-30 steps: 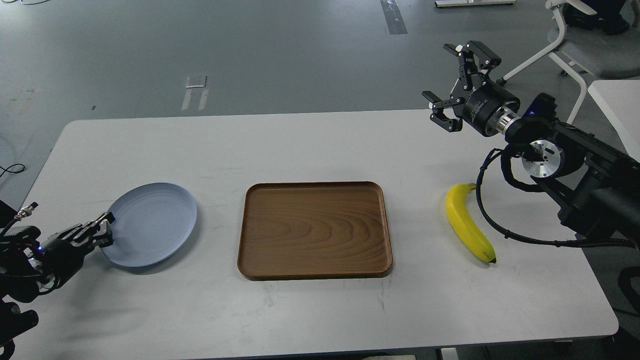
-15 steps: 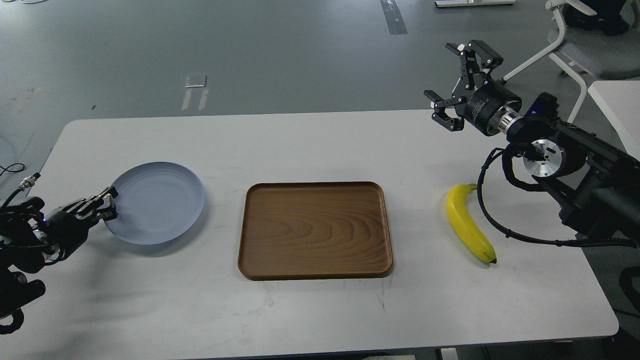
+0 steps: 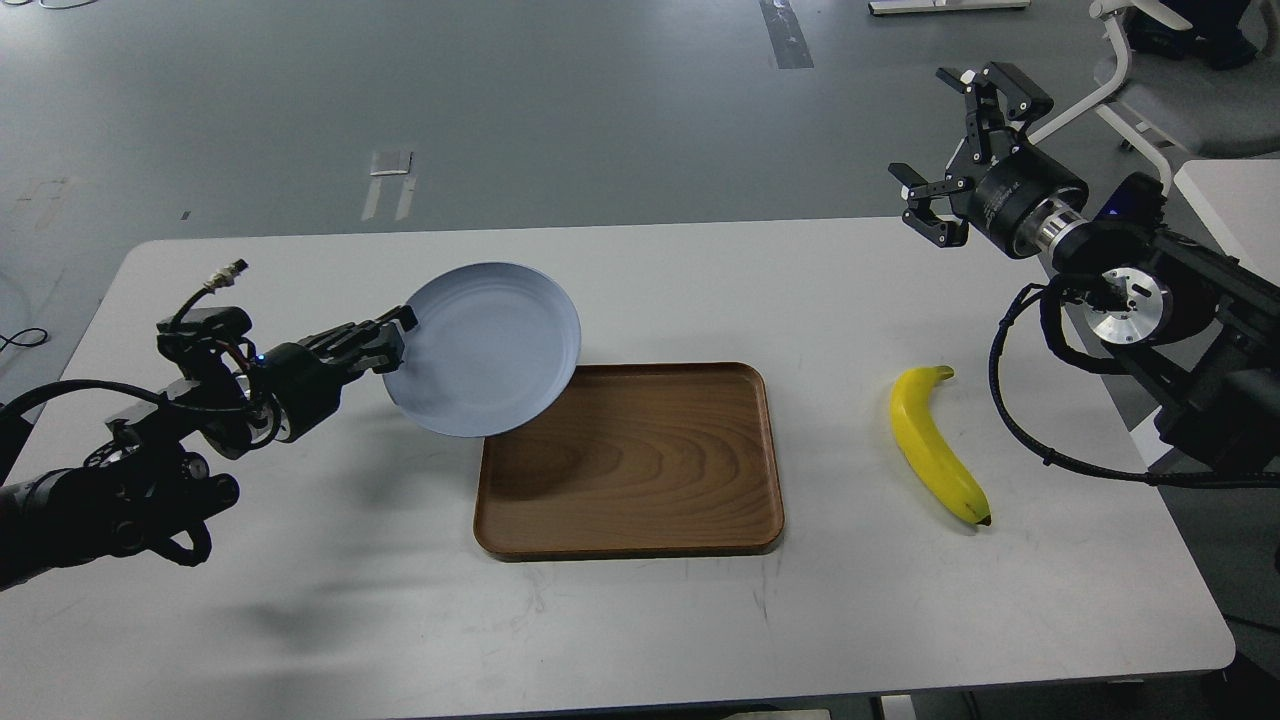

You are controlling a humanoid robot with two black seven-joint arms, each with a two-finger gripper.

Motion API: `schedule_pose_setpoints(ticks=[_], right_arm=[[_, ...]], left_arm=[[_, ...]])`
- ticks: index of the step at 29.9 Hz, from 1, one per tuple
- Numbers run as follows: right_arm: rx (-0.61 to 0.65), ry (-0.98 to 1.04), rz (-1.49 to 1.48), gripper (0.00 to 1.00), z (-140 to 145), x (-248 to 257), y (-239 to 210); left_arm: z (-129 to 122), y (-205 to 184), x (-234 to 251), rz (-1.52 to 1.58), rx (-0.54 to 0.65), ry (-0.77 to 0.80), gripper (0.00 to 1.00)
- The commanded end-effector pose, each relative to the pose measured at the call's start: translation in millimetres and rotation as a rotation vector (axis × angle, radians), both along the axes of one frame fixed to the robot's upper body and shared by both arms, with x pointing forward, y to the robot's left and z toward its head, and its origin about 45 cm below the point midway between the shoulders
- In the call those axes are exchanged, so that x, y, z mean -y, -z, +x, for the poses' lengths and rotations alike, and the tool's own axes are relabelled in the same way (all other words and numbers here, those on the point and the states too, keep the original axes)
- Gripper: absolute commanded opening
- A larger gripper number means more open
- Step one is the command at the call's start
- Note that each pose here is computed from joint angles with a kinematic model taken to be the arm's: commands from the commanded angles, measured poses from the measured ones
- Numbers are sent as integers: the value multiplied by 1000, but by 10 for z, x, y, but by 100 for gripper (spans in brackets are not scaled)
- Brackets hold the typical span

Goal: Place banana on plate with both arms
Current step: 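Lift the plate with the left gripper and lower it onto the wooden tray, then open the left gripper and raise it away from the plate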

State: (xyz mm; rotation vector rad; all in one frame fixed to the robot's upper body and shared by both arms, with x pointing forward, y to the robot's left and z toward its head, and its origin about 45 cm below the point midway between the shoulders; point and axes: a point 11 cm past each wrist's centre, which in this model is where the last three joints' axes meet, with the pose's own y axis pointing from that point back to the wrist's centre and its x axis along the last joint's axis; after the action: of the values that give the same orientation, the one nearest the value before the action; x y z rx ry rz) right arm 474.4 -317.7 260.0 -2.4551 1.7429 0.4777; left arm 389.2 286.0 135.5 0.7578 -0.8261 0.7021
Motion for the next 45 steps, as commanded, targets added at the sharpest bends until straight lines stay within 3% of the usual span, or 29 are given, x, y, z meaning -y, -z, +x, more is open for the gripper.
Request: schedule_pose_setpoints(ticks=[1, 8, 13, 32, 33, 35, 36, 38, 41, 44, 45], right_arm=[[0, 0, -1, 100, -1, 3, 1], [-5, 3, -1, 100, -10, 14, 25], [-4, 3, 0, 100, -9, 15, 21], [-15, 7, 1, 100, -34, 32, 76], [-14, 8, 2, 100, -32, 33, 72], [-14, 8, 2, 100, -32, 33, 72], [-15, 7, 3, 100, -32, 26, 75], [-15, 7, 3, 100, -32, 26, 75], [-19, 9, 2, 100, -42, 39, 94], [-24, 9, 2, 100, -56, 46, 123], [-27, 9, 3, 100, -63, 44, 136]], left_arm=[[-9, 43, 289, -25, -2, 51, 0], [-98, 192, 778, -6, -4, 179, 0], [-177, 341, 852, 41, -23, 223, 0], [-181, 531, 1136, 49, -25, 229, 0], [-157, 536, 1100, 58, -22, 219, 4], [-141, 543, 1055, 69, -19, 210, 23], [-135, 537, 1056, 68, -18, 209, 42], [-131, 534, 1040, 70, -16, 207, 60], [-126, 474, 1024, 52, 13, 199, 68], [-127, 400, 954, 33, 44, 182, 88], [-117, 379, 930, 30, 53, 175, 91]])
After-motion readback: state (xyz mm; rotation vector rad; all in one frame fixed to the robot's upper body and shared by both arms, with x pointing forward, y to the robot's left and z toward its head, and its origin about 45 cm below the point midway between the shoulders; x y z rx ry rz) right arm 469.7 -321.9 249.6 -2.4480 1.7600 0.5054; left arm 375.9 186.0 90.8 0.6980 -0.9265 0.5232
